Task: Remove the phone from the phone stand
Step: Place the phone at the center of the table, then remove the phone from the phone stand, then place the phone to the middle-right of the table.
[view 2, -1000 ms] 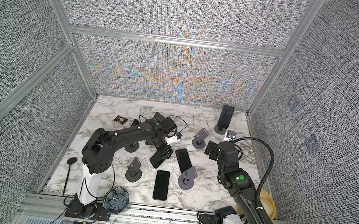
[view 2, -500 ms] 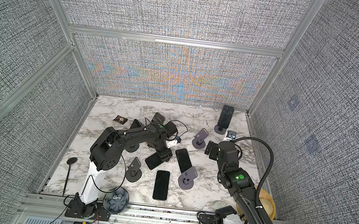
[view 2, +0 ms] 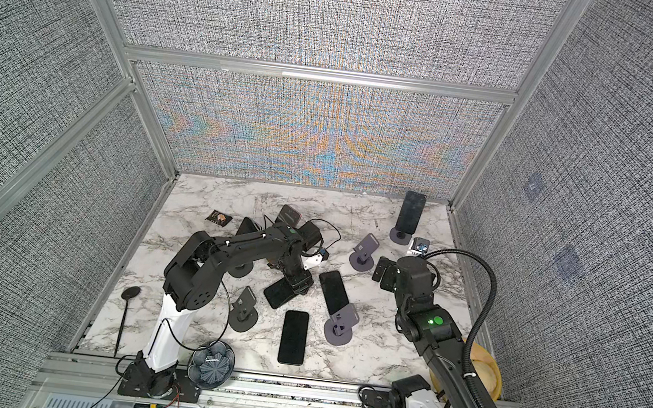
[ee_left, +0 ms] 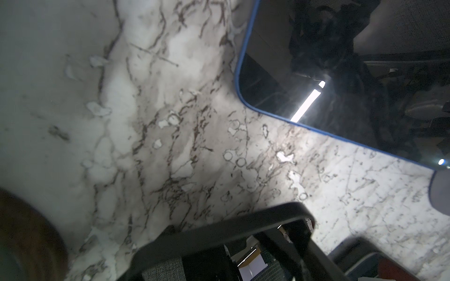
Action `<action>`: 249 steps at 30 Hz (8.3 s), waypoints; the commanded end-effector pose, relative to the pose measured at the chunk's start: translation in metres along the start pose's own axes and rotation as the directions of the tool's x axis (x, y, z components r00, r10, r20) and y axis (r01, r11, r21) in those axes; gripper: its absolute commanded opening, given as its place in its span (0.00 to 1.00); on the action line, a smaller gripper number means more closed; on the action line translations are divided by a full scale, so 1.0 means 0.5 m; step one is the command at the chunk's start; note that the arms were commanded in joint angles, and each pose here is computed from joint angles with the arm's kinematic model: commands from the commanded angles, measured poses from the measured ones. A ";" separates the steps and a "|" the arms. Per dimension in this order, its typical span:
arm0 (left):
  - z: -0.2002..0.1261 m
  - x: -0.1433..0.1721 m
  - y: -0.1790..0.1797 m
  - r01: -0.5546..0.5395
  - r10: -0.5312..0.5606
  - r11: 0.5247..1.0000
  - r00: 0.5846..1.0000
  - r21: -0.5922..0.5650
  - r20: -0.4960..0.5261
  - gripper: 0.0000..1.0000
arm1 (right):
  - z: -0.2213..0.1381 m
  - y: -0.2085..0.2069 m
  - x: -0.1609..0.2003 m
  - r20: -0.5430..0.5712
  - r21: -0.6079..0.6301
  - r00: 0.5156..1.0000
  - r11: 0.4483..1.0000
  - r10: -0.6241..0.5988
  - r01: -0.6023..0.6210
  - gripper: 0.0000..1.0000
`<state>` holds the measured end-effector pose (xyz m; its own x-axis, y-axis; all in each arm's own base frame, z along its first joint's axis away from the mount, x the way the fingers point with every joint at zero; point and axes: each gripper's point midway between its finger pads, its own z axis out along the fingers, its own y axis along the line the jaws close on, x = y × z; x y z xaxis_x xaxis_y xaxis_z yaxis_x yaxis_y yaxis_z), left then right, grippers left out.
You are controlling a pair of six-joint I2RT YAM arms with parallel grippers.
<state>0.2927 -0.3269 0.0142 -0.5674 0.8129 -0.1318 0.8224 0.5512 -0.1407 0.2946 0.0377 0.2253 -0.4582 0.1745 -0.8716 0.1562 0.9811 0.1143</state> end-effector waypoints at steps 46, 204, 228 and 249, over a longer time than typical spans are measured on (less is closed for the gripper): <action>0.042 -0.006 0.016 -0.023 0.023 1.000 1.000 -0.020 0.016 0.78 | 0.008 -0.012 0.007 -0.012 0.008 1.000 1.000 0.021 -0.021 0.99; -0.390 0.414 0.421 0.881 -0.313 0.440 0.330 -0.172 0.890 0.99 | 0.177 -0.001 -0.009 -0.394 -0.014 0.915 0.996 -0.082 0.083 0.65; -0.392 0.395 0.405 0.841 -0.277 0.512 0.351 -0.172 0.895 0.98 | 0.128 0.045 0.328 -0.739 -0.086 0.647 0.979 -0.186 0.184 0.65; -0.395 0.395 0.398 0.834 -0.260 0.524 0.348 -0.171 0.901 0.98 | 0.125 0.009 0.400 -0.843 -0.024 0.517 0.969 -0.151 0.245 0.68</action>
<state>0.3492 -0.0188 0.1467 -0.4778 -0.0351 -0.8778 -0.0428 0.9989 -0.0167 0.2615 0.0746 0.0221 -0.9963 0.0046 -0.0860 0.0108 0.9973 -0.0728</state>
